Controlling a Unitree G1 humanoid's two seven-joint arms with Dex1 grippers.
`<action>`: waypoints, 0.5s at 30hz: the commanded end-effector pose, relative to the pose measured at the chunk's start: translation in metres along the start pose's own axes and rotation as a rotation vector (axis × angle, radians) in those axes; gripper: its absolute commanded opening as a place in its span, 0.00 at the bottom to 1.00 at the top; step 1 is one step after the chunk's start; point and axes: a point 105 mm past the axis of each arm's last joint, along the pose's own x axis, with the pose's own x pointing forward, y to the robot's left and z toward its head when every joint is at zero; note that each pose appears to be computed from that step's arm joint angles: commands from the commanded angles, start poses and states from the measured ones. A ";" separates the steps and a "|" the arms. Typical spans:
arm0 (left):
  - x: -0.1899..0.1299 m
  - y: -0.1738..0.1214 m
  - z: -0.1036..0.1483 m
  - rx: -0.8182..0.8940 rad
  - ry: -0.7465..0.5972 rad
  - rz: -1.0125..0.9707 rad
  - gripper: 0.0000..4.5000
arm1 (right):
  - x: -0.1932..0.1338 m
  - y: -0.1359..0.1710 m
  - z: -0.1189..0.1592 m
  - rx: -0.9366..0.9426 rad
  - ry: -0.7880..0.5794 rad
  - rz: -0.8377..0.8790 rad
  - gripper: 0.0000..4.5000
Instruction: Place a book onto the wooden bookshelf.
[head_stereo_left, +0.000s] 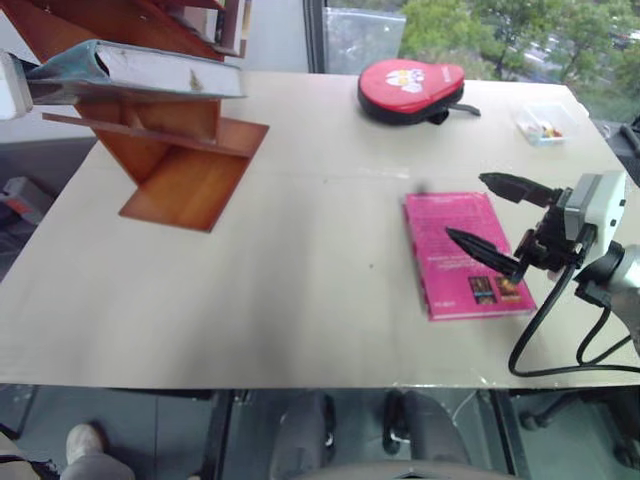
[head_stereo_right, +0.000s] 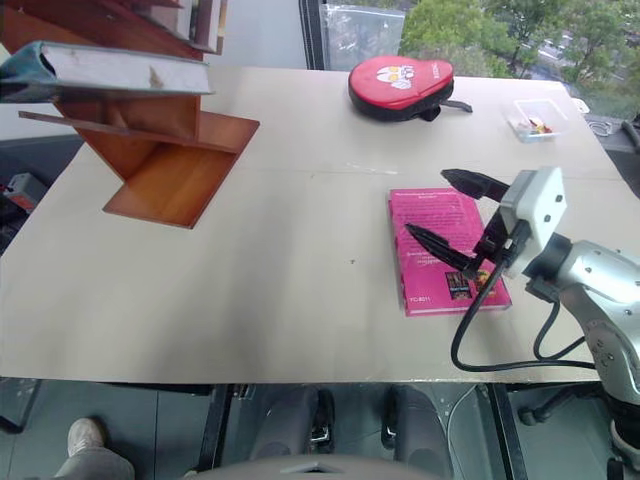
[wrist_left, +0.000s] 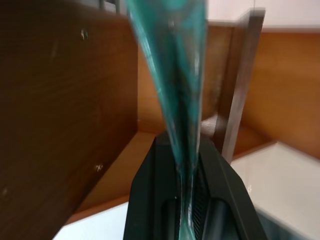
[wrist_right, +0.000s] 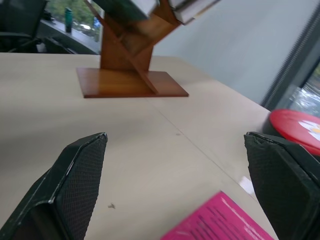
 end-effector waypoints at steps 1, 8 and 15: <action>0.013 -0.001 -0.005 -0.002 0.017 -0.013 0.00 | 0.008 0.009 0.018 -0.064 -0.052 0.045 1.00; 0.027 -0.005 -0.005 -0.009 0.011 -0.039 0.09 | 0.023 0.020 0.041 -0.120 -0.132 0.113 1.00; 0.016 -0.002 -0.006 -0.055 -0.026 0.013 0.77 | 0.029 0.020 0.045 -0.114 -0.159 0.140 1.00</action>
